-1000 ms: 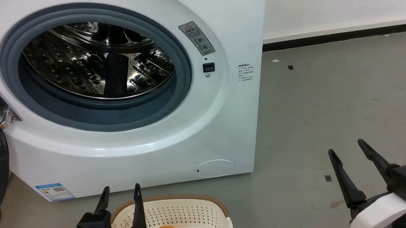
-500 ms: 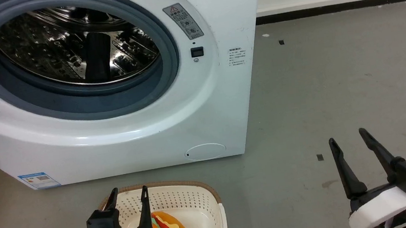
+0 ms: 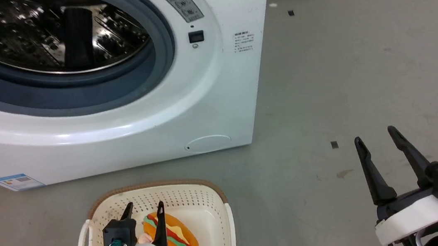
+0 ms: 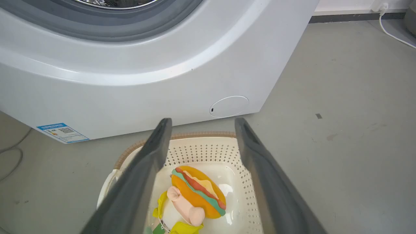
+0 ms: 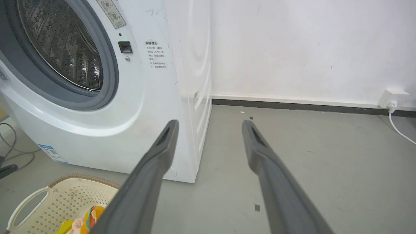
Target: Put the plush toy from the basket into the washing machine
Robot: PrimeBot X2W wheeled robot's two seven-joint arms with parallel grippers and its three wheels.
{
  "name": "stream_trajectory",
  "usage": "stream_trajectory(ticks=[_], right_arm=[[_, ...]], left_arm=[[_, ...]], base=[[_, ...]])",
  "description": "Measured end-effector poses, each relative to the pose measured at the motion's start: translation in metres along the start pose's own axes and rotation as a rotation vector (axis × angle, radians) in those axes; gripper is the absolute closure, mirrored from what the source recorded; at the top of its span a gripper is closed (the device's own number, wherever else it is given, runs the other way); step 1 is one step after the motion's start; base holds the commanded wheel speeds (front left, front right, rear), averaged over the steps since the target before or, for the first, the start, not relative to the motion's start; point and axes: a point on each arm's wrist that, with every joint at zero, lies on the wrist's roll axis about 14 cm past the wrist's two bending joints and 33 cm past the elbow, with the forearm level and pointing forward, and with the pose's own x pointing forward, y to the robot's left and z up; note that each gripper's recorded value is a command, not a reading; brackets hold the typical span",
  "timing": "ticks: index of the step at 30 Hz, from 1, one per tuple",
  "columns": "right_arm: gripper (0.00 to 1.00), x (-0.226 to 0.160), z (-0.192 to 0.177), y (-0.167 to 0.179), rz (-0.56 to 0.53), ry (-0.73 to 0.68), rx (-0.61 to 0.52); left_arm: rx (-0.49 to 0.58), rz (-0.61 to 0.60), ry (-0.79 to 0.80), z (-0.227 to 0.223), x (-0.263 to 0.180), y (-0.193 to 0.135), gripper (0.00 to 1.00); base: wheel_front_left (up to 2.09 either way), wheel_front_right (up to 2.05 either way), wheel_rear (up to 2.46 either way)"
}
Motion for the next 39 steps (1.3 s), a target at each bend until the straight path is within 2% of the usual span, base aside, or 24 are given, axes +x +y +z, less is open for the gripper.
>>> stream_trajectory(ticks=[13,33,39], right_arm=[[0.0,0.013,-0.015,-0.008,-0.022,0.021,0.012],[0.0,0.031,-0.039,-0.022,-0.059,0.044,0.022],[0.0,0.041,-0.058,-0.028,-0.073,0.072,0.017]], left_arm=[[0.01,-0.043,0.142,-0.047,0.03,-0.004,0.0],[-0.003,-0.085,0.492,-0.143,0.062,-0.004,0.0],[-0.015,-0.078,0.63,-0.183,0.077,0.003,0.0]], base=[[0.0,0.0,0.0],[0.0,0.0,0.0],[0.0,0.0,0.0]])
